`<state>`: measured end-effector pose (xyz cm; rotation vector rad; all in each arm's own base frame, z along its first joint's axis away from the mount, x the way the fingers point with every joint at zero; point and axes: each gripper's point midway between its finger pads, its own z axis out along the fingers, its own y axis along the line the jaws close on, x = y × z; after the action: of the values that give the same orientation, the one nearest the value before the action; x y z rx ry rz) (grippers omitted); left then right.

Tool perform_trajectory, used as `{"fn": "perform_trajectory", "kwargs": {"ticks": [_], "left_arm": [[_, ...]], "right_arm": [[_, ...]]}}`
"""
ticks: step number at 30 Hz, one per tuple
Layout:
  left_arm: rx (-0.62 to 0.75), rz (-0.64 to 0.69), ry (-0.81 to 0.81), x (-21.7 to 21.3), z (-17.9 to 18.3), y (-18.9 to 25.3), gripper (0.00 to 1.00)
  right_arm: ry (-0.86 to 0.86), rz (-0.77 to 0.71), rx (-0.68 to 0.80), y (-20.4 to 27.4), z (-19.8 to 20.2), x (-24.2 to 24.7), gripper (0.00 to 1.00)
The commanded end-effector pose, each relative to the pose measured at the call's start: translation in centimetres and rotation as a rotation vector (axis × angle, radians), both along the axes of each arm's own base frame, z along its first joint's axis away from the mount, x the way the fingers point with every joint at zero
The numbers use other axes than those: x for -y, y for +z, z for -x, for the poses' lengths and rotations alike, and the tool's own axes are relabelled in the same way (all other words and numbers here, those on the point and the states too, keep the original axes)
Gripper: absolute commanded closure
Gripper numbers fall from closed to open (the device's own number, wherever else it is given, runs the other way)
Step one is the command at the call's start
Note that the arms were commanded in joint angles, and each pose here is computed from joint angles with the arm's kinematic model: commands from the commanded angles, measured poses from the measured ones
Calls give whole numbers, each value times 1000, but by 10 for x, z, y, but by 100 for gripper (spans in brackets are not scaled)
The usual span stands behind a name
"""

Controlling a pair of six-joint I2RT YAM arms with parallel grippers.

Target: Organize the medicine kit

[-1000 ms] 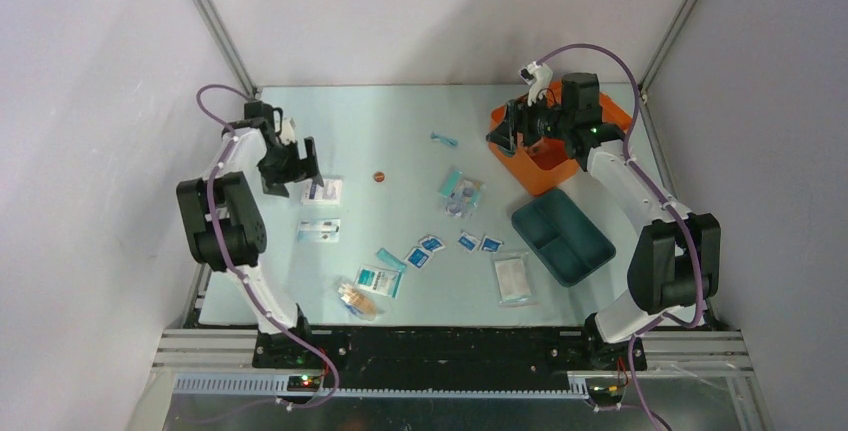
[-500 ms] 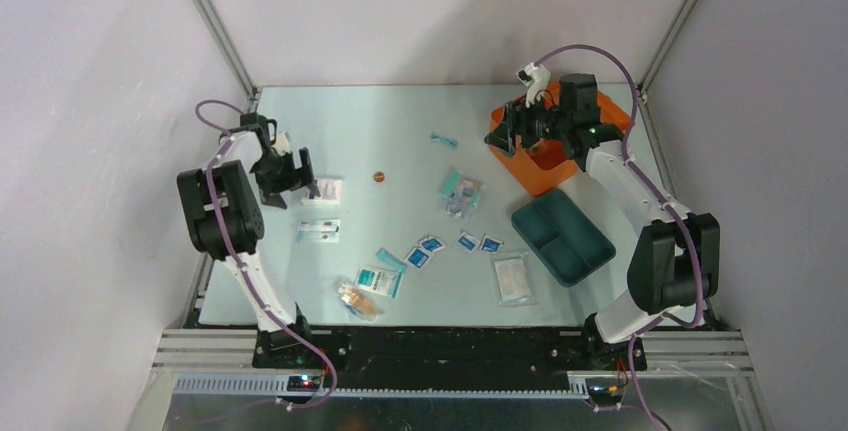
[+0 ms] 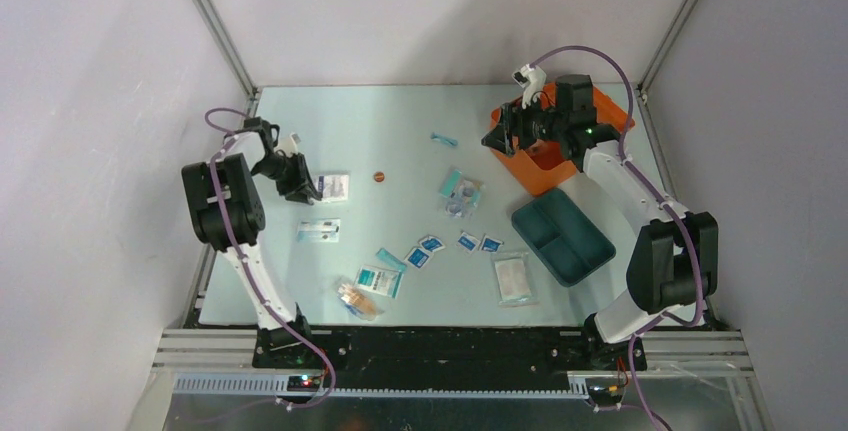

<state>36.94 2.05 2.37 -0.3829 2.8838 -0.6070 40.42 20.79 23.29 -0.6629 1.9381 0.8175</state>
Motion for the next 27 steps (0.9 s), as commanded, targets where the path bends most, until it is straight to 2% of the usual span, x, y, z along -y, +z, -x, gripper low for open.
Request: {"fn": "perform_trajectory", "kwargs": {"ticks": [1, 4, 6, 11, 15, 17, 20, 22, 27], "left_arm": [[46, 43, -29, 3, -6, 6, 77], [65, 27, -54, 2, -6, 9, 92], [93, 29, -67, 3, -8, 17, 98], [239, 70, -166, 27, -17, 61, 100], [383, -24, -408, 63, -17, 90, 100], [473, -77, -614, 102, -13, 105, 100], [602, -168, -850, 129, -14, 124, 99], [672, -202, -954, 146, -20, 136, 98], [808, -228, -1098, 182, -33, 160, 98]], "right_arm": [[6, 12, 29, 3, -2, -1, 32], [8, 11, 29, 2, -3, -2, 32], [10, 10, 32, 3, -3, -3, 32], [56, 23, 82, 6, -1, -9, 32], [138, 51, 154, 10, 1, -26, 32], [164, 59, 185, 9, -1, -38, 32], [241, 86, 232, 7, 1, -63, 30], [289, 104, 252, 5, 0, -77, 29], [430, 68, 241, 2, 8, -119, 27]]}}
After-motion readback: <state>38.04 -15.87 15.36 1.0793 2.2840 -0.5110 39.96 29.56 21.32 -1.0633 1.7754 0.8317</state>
